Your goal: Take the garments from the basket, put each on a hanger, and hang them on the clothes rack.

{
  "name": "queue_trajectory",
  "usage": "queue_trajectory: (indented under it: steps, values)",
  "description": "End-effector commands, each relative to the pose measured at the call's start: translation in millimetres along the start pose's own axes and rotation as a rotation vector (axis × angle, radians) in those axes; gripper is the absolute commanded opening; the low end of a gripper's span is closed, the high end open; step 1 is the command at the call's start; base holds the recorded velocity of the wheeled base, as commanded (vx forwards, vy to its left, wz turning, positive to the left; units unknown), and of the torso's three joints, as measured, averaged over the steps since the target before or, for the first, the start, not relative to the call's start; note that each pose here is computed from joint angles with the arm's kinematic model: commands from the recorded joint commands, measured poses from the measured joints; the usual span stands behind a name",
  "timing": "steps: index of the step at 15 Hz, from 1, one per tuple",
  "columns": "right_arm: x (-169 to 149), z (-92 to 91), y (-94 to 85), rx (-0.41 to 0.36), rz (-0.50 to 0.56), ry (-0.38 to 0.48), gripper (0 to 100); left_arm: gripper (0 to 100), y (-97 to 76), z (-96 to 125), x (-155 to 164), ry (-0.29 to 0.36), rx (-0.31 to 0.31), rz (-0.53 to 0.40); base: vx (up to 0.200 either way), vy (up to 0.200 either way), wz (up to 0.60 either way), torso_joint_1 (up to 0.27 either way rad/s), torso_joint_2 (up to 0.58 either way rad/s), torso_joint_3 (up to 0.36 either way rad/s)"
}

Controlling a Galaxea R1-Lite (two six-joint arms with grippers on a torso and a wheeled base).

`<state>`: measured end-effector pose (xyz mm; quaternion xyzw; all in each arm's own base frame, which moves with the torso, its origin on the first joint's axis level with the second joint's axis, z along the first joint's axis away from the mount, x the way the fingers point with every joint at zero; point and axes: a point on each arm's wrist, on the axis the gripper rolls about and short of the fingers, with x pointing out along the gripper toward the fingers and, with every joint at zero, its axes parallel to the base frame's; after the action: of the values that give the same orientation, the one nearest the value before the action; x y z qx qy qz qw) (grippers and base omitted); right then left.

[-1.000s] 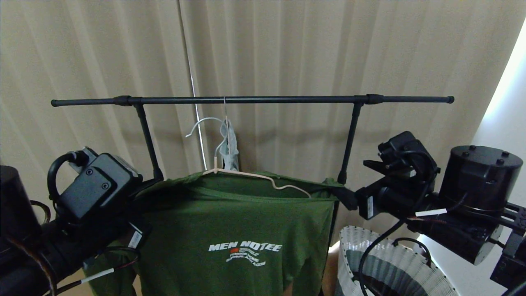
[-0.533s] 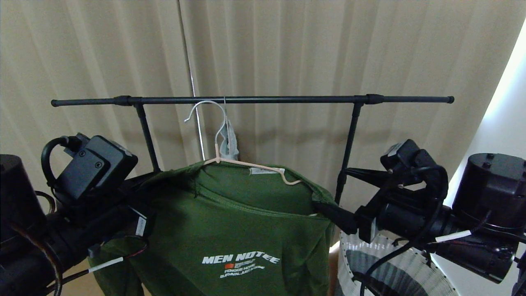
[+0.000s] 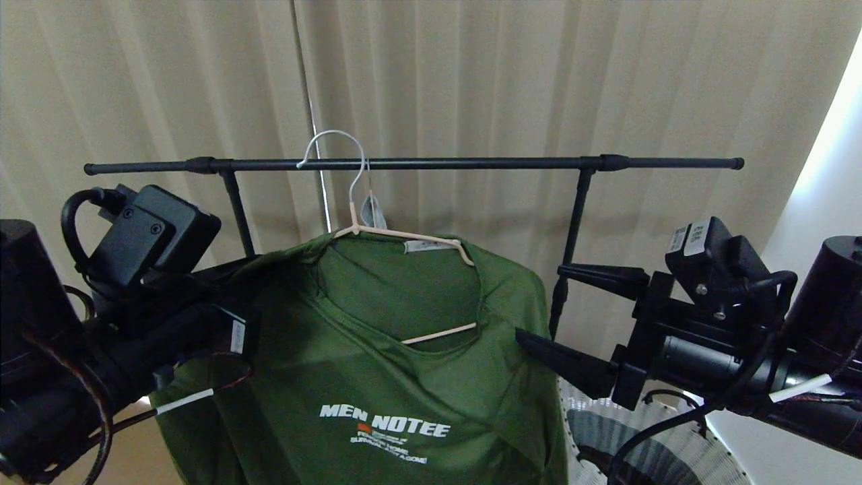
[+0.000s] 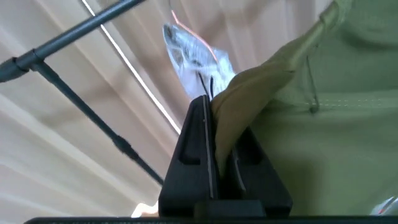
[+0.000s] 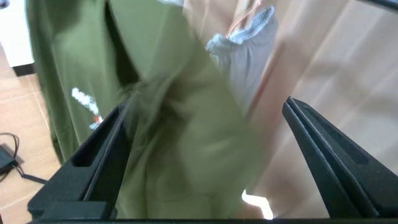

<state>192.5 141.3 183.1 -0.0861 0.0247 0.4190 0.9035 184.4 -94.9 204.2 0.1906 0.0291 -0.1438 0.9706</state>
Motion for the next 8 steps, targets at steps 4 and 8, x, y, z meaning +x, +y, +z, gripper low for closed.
queue_trajectory:
  steps: [4, 8]
  values:
    - [13.2, 10.4, -5.2, -0.081, -0.007, -0.007, 100, 0, -19.7, -3.0, -1.7, 0.01, -0.018, -0.079, 0.0, 0.0, 0.0, 0.0, 0.0, 0.0]
    - [33.1, 19.2, -11.7, -0.132, -0.051, 0.036, 100, 0, -33.3, 2.4, -4.7, -0.015, -0.005, -0.144, 0.0, 0.0, 0.0, 0.0, 0.0, 0.0]
